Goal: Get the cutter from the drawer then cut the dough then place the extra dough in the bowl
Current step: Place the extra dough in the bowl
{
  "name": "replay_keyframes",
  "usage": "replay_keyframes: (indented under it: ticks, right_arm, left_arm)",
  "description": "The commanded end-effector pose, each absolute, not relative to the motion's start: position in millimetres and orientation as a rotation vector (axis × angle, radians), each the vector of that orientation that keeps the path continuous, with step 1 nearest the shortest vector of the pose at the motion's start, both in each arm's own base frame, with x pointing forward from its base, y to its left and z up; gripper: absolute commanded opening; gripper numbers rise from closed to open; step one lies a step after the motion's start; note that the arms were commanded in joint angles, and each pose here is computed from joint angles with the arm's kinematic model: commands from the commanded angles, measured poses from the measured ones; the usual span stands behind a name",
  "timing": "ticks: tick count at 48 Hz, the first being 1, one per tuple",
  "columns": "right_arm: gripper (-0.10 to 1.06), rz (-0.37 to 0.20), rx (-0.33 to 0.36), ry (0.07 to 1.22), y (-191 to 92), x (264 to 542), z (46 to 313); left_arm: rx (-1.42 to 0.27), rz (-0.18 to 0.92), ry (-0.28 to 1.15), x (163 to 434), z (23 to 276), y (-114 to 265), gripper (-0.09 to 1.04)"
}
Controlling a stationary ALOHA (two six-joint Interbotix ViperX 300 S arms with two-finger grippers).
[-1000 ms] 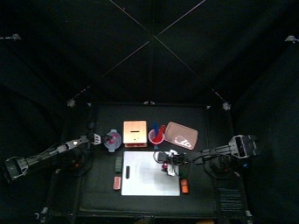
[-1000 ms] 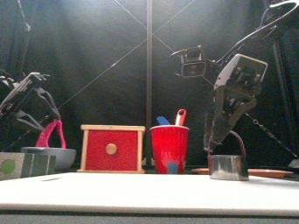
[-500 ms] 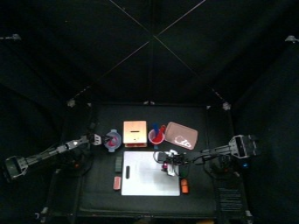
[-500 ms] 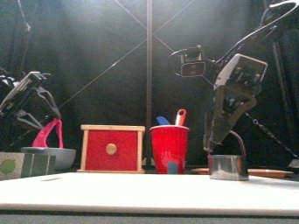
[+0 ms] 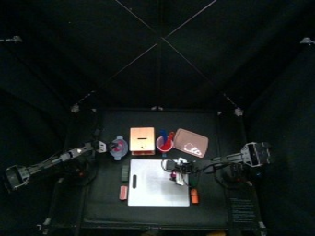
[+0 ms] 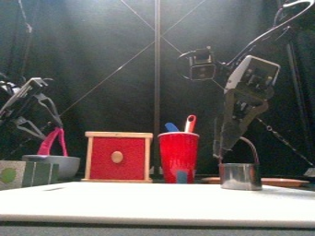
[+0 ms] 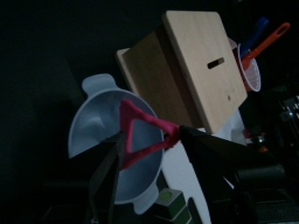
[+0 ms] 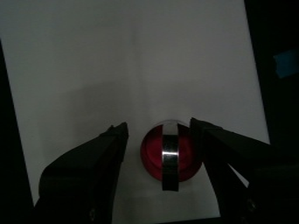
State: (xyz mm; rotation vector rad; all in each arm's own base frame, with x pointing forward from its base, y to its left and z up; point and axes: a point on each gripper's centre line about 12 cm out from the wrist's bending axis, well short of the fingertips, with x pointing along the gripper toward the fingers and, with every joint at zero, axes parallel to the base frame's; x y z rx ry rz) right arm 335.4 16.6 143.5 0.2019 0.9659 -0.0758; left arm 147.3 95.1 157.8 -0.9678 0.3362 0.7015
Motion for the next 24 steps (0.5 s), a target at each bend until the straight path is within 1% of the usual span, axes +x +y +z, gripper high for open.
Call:
replay_keyframes:
  ticks: [1,6,13,20,24]
  right_arm:
    - [0.91,-0.073,0.205,0.923,15.9,342.1,156.8]
    - [0.91,-0.072,0.203,0.917,15.9,343.7,158.7]
    - [0.91,-0.068,0.200,0.903,16.1,347.9,163.0]
    - [0.91,-0.052,0.147,0.859,15.4,357.2,173.0]
    - [0.91,-0.050,0.133,0.852,14.5,360.2,174.1]
  left_arm:
    - [-0.962,0.700,0.326,149.4,162.1,97.4,0.88]
    - [-0.964,0.699,0.324,149.8,162.7,97.4,0.88]
    - [-0.951,0.671,0.316,155.1,170.6,96.8,0.88]
    - [-0.936,0.639,0.317,160.5,176.4,94.3,0.88]
    - [-0.930,0.621,0.317,163.0,178.9,92.3,0.88]
